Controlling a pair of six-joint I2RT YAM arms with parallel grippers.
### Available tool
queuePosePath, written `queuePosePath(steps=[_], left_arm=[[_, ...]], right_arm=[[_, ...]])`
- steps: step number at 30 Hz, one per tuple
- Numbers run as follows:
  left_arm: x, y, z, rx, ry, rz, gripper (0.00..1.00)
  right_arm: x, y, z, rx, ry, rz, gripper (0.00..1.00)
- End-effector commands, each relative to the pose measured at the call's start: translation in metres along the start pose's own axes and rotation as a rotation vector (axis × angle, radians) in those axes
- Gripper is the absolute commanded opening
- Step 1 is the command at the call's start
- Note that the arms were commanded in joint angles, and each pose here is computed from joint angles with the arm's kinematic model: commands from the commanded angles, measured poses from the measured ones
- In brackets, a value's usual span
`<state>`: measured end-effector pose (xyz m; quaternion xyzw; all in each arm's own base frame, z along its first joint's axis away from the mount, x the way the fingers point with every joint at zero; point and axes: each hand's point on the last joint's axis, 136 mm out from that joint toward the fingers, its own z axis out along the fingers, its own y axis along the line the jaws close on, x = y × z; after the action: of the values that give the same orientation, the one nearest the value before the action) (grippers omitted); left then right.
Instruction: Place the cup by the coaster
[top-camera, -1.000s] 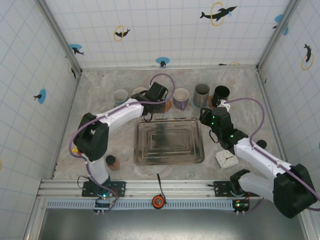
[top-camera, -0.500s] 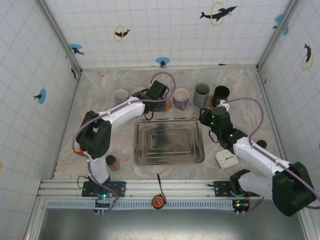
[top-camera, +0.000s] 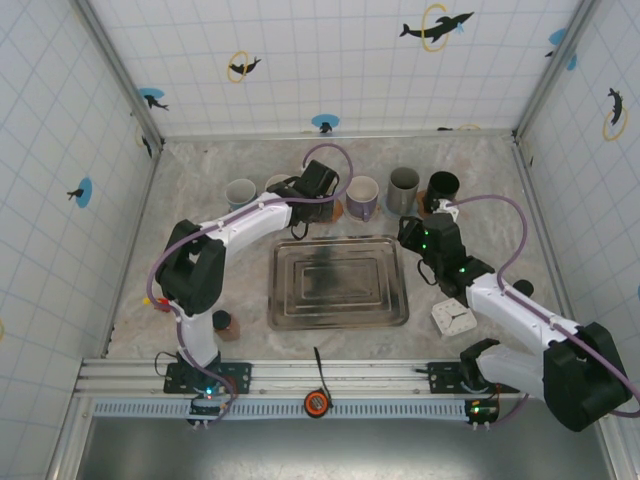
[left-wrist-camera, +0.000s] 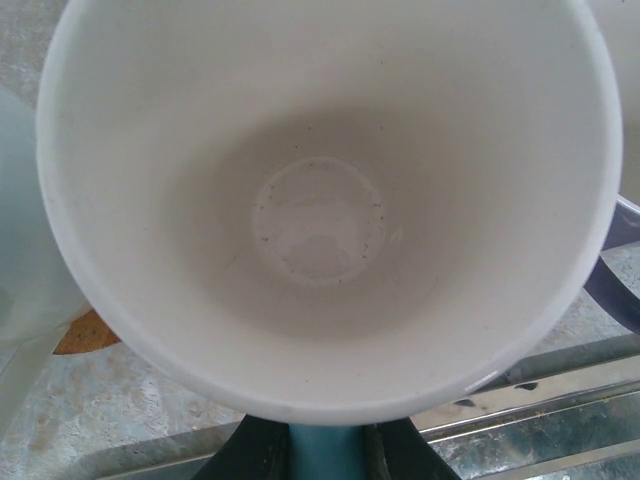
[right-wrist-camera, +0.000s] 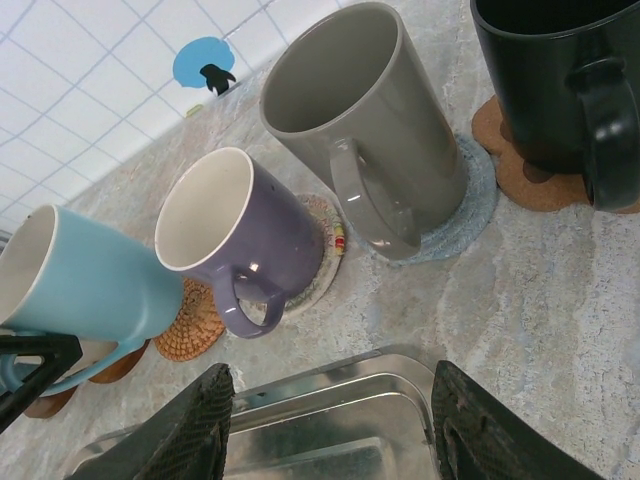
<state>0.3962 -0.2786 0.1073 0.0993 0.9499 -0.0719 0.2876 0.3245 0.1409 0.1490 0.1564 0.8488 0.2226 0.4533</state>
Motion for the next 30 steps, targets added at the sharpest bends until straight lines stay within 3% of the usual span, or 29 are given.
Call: queuePosePath(steps=[1,30], left_arm=[[-0.03,-0.003,-0.005,0.005,-0.081,0.002,0.0],[-0.026,0.004,0.007,-0.02,-0.059,-0.004,0.0]], right_arm=[[-0.025,0.019,-0.001,-0.045,-0.061,0.013,0.54],[-0.023,0.017,0.001,-0.041,-0.05,0.013,0.55]])
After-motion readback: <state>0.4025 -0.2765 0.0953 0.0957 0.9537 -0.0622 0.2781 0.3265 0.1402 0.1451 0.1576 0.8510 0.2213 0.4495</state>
